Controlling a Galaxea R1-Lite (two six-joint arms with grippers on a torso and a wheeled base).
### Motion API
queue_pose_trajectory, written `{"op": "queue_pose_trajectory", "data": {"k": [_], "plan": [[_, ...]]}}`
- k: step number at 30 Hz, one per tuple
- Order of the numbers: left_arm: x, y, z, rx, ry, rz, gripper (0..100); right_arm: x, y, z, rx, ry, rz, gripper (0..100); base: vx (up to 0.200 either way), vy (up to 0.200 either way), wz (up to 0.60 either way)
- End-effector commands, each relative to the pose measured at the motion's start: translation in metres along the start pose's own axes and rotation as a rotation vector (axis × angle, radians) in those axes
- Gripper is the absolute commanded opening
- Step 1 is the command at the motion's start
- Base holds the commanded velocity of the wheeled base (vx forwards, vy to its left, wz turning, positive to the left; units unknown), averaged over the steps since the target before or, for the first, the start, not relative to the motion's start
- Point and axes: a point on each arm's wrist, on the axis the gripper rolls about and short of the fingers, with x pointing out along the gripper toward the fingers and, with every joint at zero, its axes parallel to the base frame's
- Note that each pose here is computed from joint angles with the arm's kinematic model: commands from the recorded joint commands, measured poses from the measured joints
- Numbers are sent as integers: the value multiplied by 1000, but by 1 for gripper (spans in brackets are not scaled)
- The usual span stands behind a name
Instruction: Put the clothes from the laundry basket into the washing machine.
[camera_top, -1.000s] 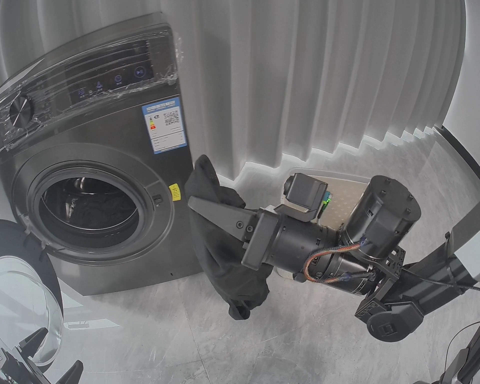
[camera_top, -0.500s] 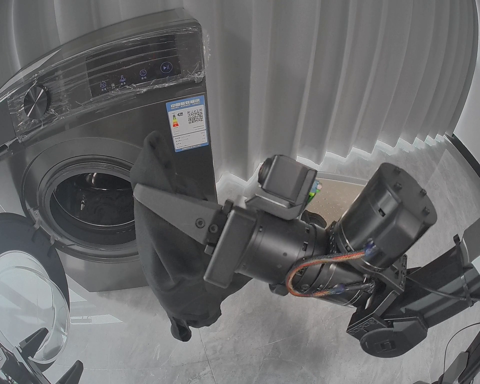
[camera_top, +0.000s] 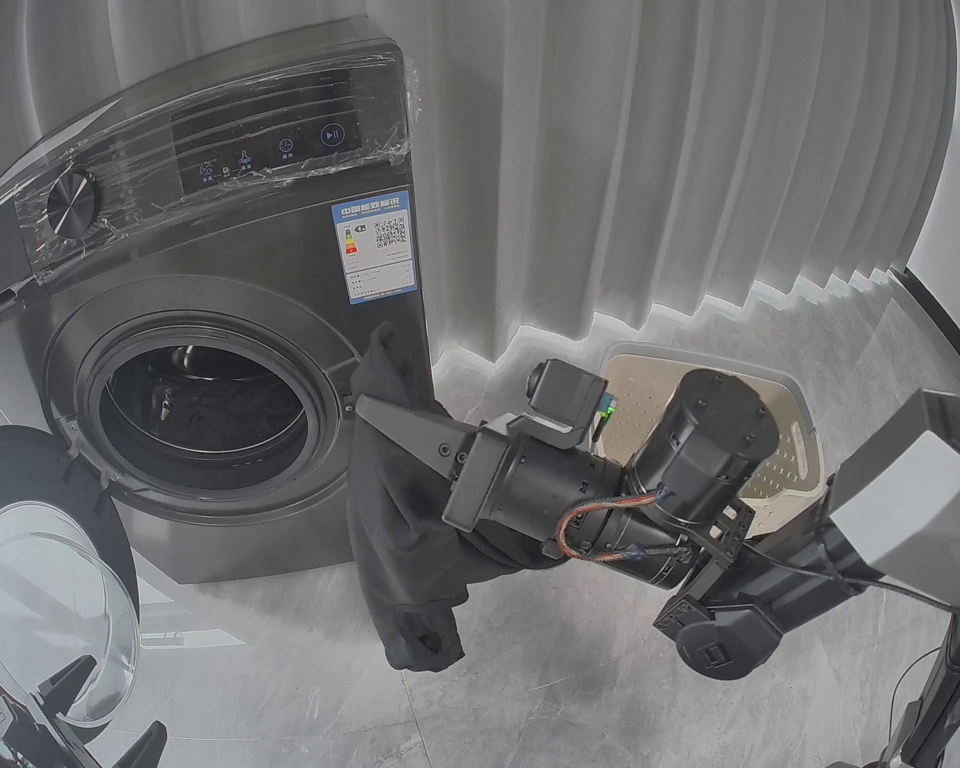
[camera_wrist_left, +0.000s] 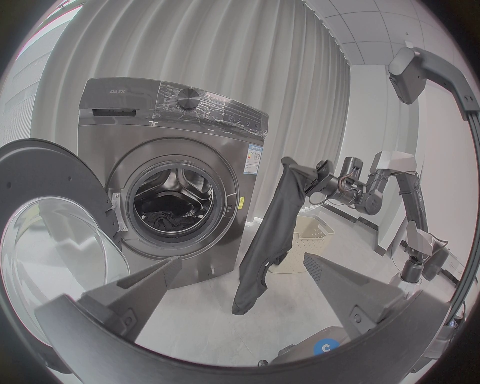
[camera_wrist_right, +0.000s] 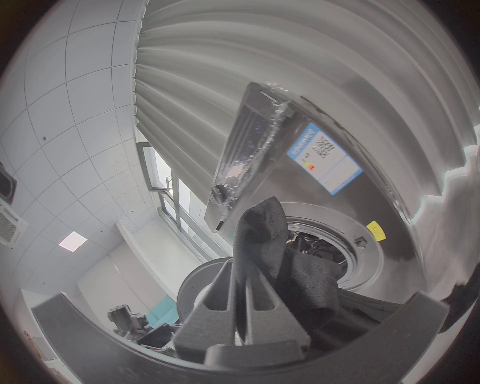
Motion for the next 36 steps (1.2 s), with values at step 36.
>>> {"op": "queue_pose_trajectory", "data": {"k": [36], "plan": [[1, 1, -4, -3, 14, 2, 100, -12, -7, -4, -50, -45, -65, 0, 0, 0, 150]]}}
